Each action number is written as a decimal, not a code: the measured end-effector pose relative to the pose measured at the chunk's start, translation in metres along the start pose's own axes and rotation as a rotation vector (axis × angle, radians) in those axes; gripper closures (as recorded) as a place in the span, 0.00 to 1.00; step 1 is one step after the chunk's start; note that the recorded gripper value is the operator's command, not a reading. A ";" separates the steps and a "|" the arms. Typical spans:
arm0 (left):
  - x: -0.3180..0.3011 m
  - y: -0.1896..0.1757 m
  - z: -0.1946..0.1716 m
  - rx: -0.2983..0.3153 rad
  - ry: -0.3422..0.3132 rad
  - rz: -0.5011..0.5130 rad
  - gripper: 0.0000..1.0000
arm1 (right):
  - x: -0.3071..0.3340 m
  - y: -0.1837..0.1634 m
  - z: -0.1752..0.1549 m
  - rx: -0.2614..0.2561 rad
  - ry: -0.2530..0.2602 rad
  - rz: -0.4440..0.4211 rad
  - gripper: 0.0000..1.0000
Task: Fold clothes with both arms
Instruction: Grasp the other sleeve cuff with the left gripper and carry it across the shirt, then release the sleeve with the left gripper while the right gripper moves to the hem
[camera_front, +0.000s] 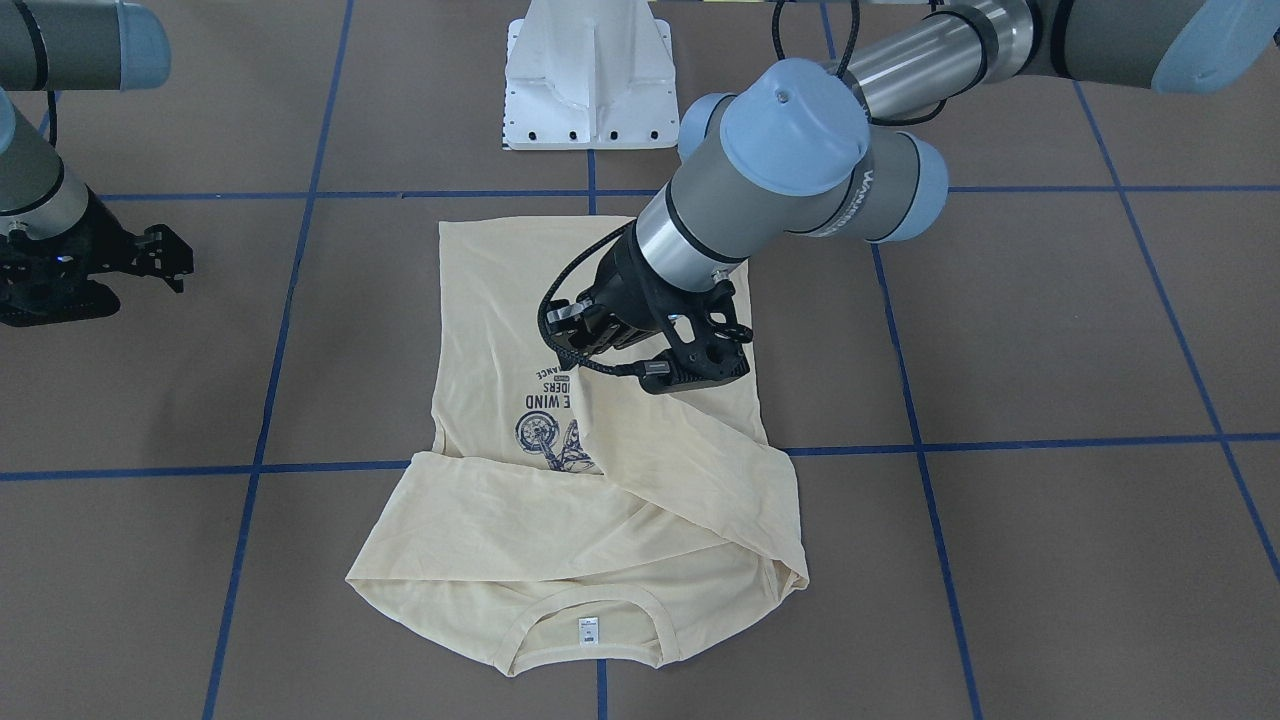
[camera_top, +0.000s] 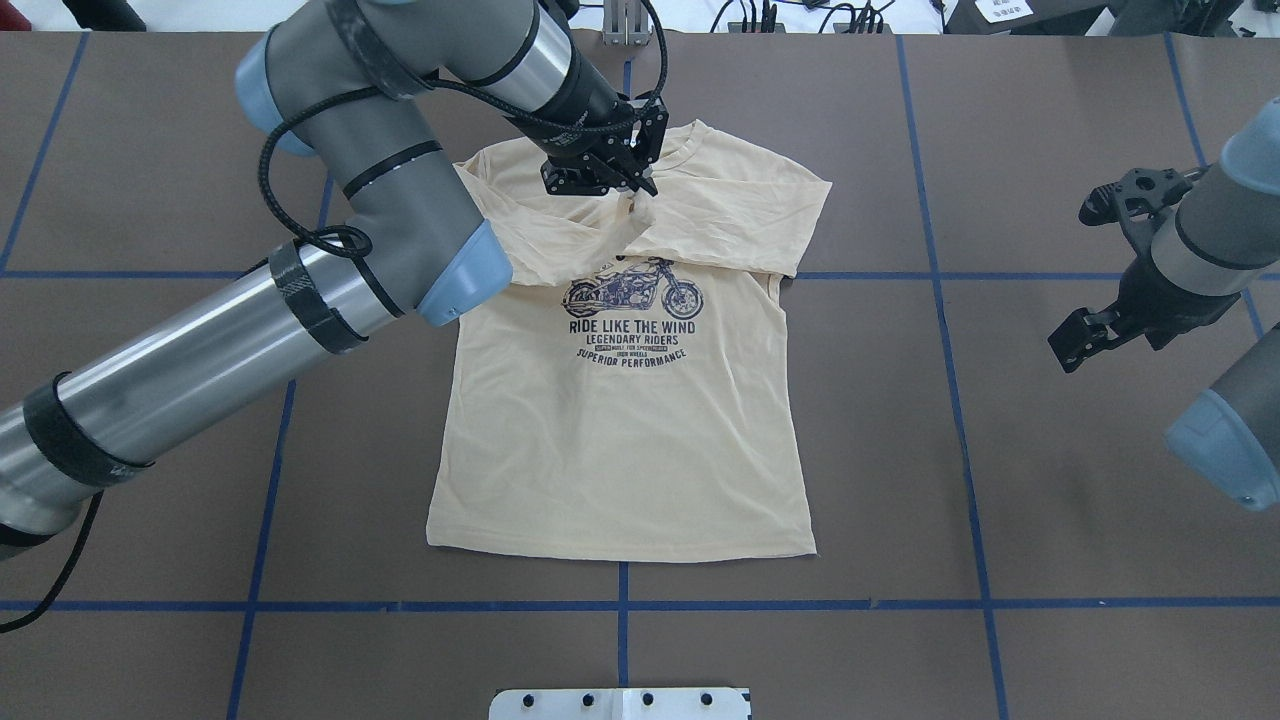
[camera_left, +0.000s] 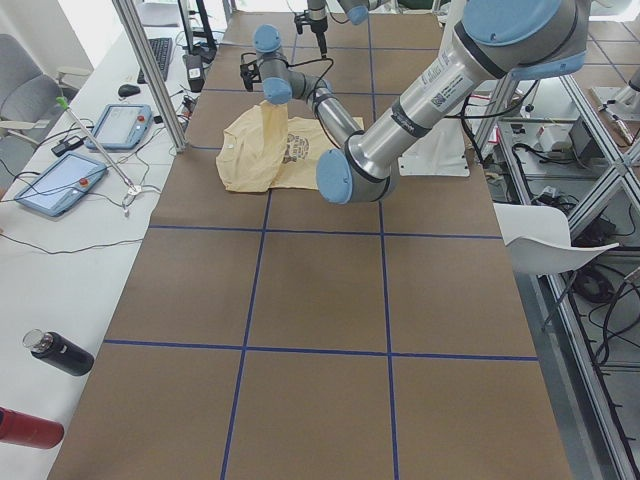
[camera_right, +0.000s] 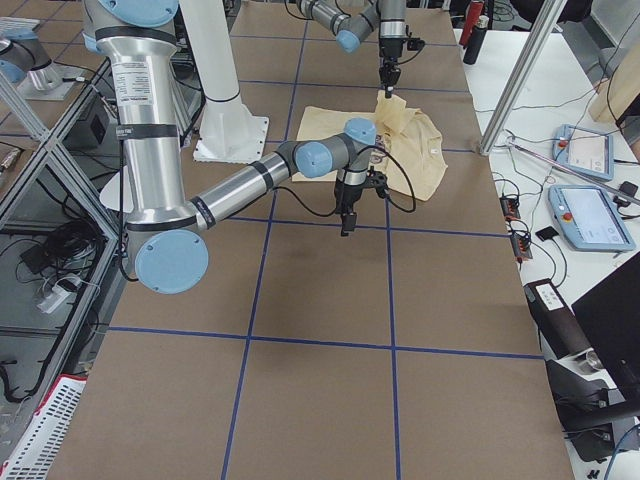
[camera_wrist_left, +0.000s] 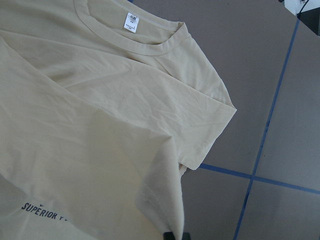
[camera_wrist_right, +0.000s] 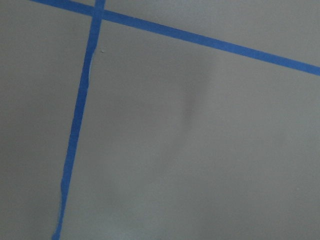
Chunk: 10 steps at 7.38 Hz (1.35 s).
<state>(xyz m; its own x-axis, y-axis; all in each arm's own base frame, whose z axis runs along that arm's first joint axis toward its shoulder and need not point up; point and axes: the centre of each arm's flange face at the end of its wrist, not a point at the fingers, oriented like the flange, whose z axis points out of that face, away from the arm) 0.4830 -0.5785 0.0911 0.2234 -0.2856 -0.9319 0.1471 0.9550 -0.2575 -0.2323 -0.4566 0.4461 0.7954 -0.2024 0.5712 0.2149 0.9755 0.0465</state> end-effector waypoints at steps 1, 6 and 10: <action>-0.004 0.003 0.022 0.011 0.006 -0.004 1.00 | 0.001 -0.001 0.003 -0.004 0.002 0.004 0.00; -0.006 0.071 0.133 0.036 0.005 0.047 0.41 | 0.002 -0.008 0.011 -0.016 0.008 0.011 0.00; -0.004 0.087 0.150 0.119 0.097 0.126 0.00 | 0.001 -0.009 0.014 -0.025 -0.001 0.013 0.00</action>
<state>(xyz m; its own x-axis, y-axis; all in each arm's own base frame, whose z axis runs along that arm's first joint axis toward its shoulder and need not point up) 0.6389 -0.5064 0.1112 0.1545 -0.1504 -0.9765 0.2380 0.9649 -0.1110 -0.2414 -0.4643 0.4571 0.7978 -0.1897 0.5723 0.2185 0.9757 0.0189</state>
